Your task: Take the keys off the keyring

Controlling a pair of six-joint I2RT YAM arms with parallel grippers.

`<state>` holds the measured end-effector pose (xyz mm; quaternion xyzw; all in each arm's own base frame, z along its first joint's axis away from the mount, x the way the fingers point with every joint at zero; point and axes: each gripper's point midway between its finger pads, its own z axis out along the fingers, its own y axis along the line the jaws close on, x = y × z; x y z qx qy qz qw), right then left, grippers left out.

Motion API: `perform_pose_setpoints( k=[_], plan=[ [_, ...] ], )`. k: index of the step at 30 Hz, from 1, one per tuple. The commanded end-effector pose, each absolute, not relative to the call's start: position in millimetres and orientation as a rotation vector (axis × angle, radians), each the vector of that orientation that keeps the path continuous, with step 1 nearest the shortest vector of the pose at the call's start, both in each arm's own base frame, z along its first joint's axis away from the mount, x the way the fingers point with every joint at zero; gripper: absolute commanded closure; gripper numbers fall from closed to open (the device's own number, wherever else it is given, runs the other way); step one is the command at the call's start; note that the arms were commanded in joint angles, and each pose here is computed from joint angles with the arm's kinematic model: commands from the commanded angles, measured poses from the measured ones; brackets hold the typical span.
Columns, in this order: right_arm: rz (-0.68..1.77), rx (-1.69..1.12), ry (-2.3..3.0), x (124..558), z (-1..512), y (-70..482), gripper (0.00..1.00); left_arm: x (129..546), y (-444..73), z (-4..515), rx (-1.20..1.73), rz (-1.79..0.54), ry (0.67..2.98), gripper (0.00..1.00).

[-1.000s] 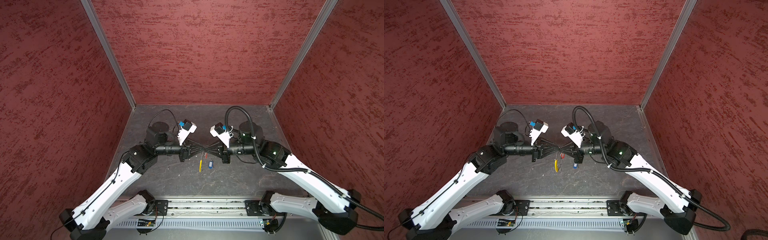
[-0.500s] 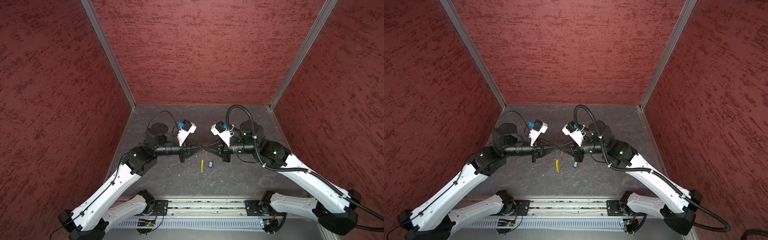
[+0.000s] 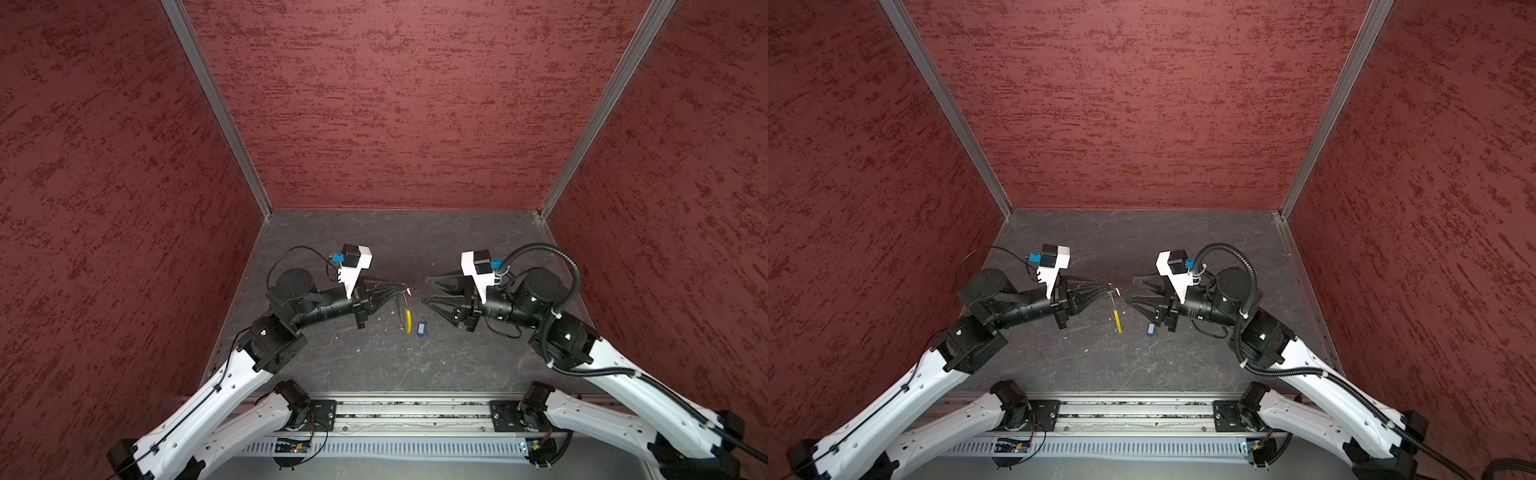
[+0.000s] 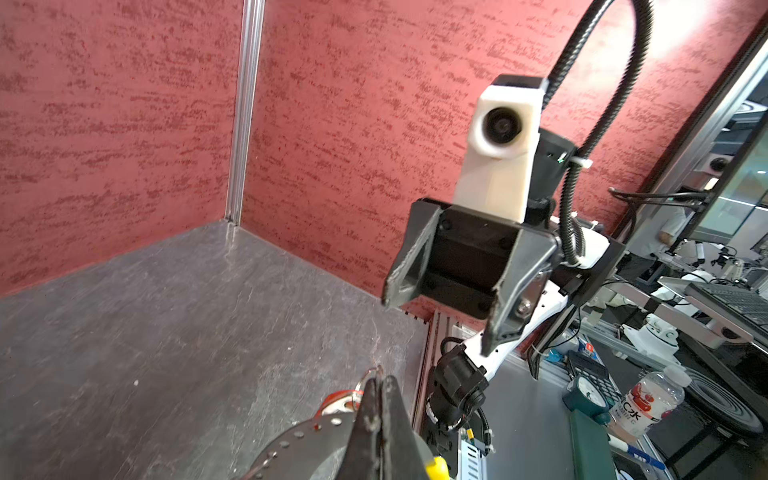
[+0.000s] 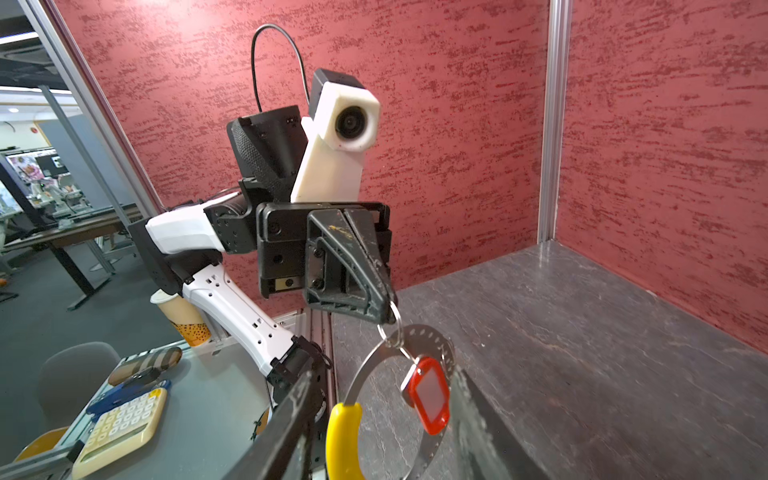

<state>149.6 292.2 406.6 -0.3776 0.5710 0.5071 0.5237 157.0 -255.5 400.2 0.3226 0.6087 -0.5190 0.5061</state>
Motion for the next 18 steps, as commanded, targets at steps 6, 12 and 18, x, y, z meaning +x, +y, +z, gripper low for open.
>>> perform_pose_setpoints(
  k=[6,12,18],
  plan=[
    [1.278,-0.898,1.180,138,436,293,0.49,136,-257,426,0.838,-1.324,1.288,1.00],
    [1.321,-0.969,1.174,129,433,300,0.52,132,-258,426,0.854,-1.345,1.275,1.00],
    [1.326,-0.987,1.207,130,423,306,0.60,131,-258,427,0.854,-1.359,1.267,1.00]
  ],
)
